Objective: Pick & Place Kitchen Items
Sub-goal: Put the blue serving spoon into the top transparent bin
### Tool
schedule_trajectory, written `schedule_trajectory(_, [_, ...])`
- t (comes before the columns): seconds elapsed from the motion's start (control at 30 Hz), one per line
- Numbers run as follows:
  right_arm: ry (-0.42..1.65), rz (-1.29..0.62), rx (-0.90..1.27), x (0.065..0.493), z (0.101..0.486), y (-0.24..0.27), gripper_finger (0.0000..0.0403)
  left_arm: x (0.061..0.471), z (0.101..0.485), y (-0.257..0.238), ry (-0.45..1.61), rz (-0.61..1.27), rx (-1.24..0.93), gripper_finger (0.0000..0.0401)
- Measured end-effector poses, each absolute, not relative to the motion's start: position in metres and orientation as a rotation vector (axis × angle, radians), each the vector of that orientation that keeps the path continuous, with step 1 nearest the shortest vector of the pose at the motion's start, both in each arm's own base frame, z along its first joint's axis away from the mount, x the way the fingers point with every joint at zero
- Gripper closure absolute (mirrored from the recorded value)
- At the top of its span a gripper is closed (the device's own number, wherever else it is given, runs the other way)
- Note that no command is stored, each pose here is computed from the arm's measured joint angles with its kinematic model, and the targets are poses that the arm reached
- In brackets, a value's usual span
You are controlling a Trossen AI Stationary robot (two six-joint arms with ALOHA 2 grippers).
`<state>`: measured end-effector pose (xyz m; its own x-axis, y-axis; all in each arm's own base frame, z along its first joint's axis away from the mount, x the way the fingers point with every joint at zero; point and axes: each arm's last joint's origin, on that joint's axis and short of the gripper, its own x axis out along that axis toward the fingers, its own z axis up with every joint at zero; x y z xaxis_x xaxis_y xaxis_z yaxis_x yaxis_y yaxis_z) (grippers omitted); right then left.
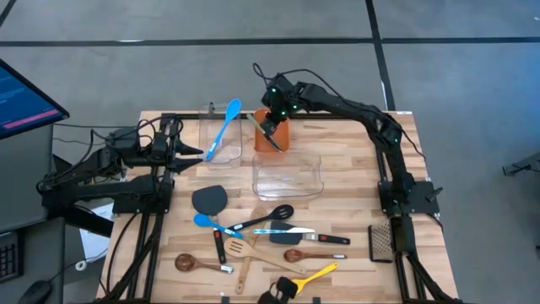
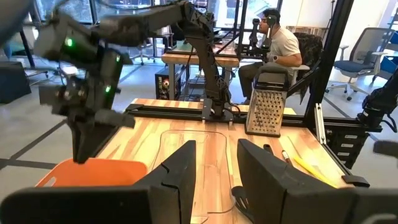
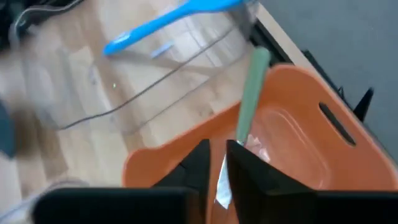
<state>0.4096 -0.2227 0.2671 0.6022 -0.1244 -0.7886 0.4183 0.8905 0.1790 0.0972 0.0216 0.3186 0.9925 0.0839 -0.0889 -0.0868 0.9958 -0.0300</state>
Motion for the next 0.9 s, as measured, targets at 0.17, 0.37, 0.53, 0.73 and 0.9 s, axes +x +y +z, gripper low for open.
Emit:
schedule_trajectory(0.17, [0.879,-0.229,0.218,0.408,0.297,-0.202,0.0395,0.097,0.318,0.022,0.091,0.086,-0.034,0.0298])
schedule_trajectory(0.37, [0.833,-0.176,0.13,0.399,0.328,-0.18,0.0402,0.097,0.315,0.022,0.122,0.086,-0.041,0.0298])
schedule_trajectory(0.53, [0.807,-0.102,0.027,0.391,0.353,-0.153,0.0402,0.097,0.31,0.022,0.159,0.086,-0.048,0.0299])
schedule_trajectory(0.73, [0.882,0.008,-0.049,0.38,0.364,-0.119,0.0402,0.101,0.292,0.023,0.211,0.083,-0.03,0.0328])
schedule_trajectory(0.9, [0.927,0.052,-0.051,0.372,0.37,-0.1,0.0402,0.105,0.277,0.024,0.252,0.082,-0.038,0.0372])
